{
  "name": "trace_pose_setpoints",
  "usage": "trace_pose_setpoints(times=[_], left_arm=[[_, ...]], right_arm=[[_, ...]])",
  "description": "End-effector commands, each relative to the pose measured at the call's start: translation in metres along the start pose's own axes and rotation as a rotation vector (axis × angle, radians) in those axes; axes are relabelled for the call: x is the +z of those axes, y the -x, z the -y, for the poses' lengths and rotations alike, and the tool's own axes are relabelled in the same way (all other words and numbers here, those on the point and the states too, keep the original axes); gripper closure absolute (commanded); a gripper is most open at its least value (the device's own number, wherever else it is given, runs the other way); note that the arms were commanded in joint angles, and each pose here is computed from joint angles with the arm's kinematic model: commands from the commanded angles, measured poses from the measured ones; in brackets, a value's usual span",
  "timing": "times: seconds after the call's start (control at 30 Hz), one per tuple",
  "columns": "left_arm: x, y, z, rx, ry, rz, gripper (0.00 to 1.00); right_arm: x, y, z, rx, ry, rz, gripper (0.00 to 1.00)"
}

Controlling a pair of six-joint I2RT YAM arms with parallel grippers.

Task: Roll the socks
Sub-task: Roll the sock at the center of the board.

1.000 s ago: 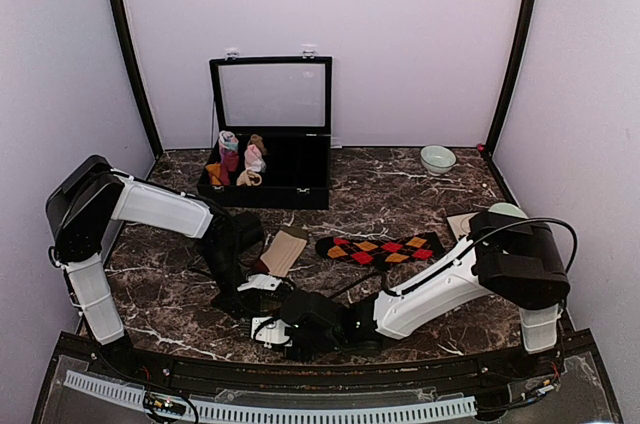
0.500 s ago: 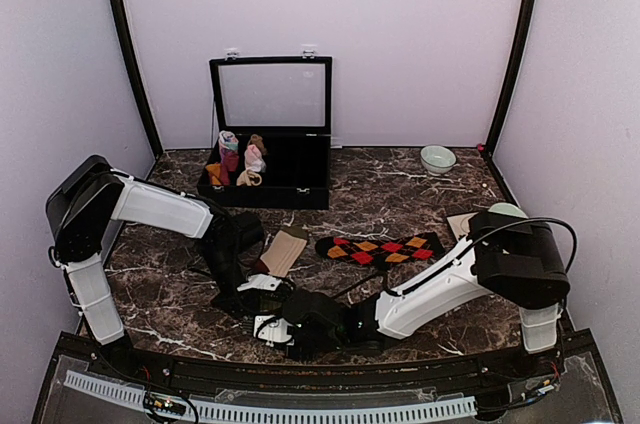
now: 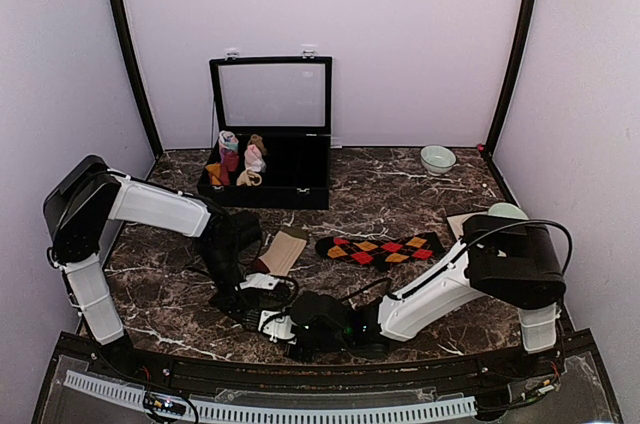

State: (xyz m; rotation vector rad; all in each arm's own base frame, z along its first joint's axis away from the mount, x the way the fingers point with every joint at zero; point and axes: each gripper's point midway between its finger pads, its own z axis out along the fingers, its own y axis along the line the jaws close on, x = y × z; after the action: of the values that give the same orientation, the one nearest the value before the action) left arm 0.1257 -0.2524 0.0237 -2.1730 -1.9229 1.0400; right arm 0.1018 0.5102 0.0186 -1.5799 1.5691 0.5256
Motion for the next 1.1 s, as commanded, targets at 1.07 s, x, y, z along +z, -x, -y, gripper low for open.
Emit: trace_pose_setpoints(times=[1.07], left_arm=[[-0.035,-0.032,0.027,0.3,0.43,-0.015,0.66]], right_arm=[[-0.016,-0.138,-0.048,0.867,0.398,-0.669,1.0]])
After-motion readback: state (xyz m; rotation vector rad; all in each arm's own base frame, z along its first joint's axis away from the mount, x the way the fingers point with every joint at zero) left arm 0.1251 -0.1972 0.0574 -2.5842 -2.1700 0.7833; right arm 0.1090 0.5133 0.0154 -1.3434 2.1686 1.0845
